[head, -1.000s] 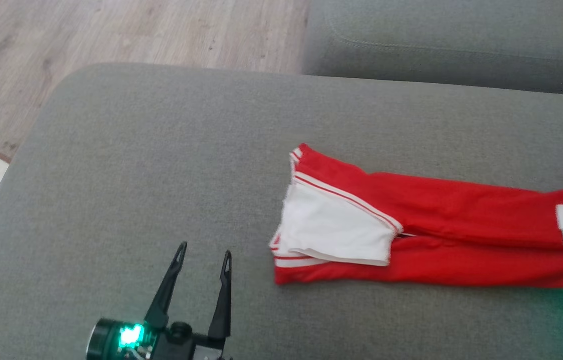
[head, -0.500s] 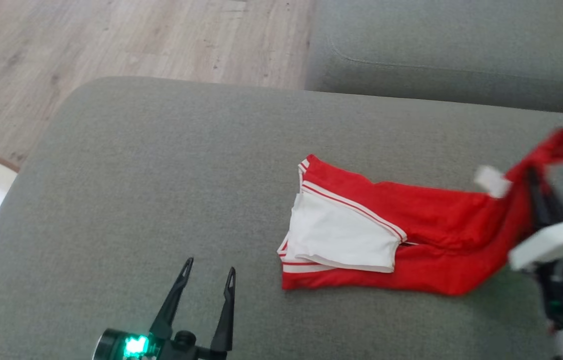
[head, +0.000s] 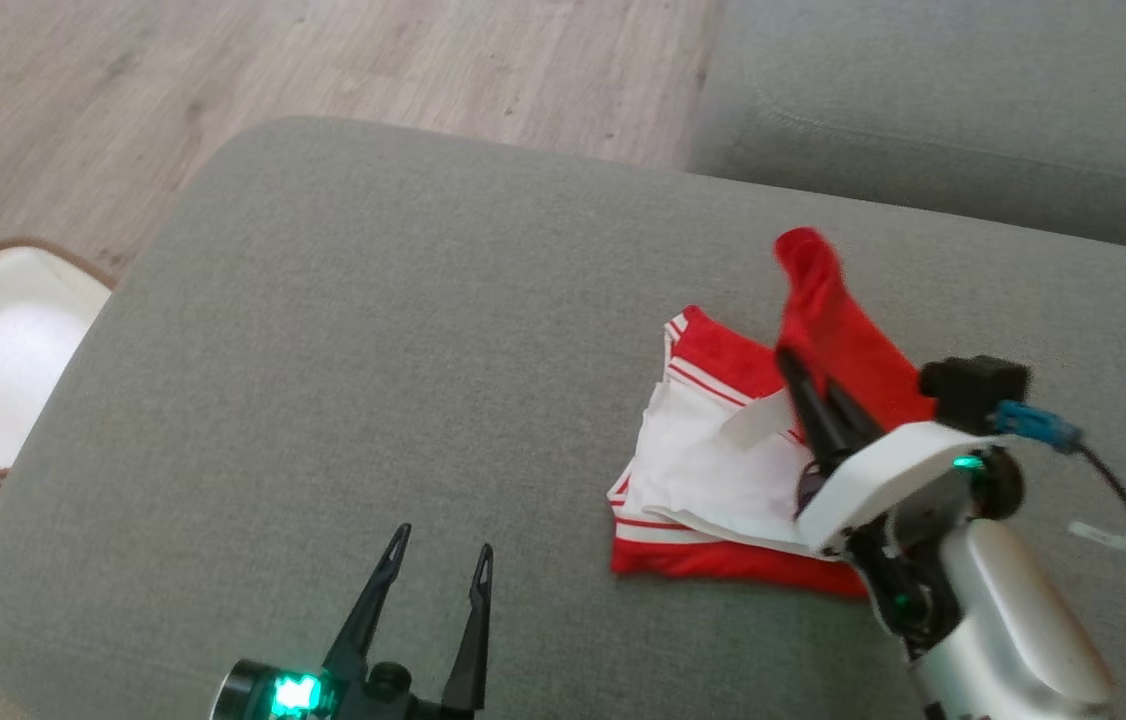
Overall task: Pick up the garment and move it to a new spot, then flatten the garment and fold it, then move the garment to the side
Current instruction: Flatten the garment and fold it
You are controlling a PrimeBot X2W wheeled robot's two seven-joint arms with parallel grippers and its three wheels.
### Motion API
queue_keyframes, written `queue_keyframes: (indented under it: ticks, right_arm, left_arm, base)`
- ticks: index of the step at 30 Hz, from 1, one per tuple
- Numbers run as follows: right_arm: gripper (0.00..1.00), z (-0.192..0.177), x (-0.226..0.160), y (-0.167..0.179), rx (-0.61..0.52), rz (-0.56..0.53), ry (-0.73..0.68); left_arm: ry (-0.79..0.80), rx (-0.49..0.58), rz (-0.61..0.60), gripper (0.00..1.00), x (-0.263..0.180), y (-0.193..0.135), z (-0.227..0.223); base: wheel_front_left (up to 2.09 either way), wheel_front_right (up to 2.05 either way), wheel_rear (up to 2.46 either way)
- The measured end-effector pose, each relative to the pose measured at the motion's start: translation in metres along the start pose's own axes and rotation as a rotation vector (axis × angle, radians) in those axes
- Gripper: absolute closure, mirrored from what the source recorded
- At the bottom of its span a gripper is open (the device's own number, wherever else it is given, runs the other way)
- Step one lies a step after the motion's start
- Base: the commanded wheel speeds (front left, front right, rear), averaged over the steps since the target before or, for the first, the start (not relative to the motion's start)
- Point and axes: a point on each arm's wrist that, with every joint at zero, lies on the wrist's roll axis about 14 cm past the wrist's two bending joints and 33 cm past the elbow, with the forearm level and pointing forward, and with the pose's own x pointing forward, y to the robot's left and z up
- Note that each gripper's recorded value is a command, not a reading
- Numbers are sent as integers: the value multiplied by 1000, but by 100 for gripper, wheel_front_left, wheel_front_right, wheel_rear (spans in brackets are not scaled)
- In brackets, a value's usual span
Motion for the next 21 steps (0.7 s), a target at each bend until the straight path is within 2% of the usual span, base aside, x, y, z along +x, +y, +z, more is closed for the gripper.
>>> queue_keyframes:
  ticks: [5,6,7,8,14,21]
  right_arm:
    - [98,-29,13,19,9,62,95]
    - [70,-32,15,21,14,71,101]
    - [29,-35,16,24,20,78,106]
    - [0,-37,17,27,26,87,107]
    - [0,-24,17,33,51,102,40]
    - [0,-1,-1,12,16,41,-62]
  left_arm:
    - [19,-12,23,0,-1,3,-4]
    - [20,-16,28,0,-1,3,-4]
    - [20,-18,33,0,0,4,-4]
    - [20,-19,36,0,0,4,-4]
    - [11,-20,41,0,3,5,-2]
    - [-10,-45,48,0,7,8,4]
  base:
    - [0,0,0]
    - [0,0,0]
    - [0,0,0]
    - [0,0,0]
    - [0,0,0]
    - [0,0,0]
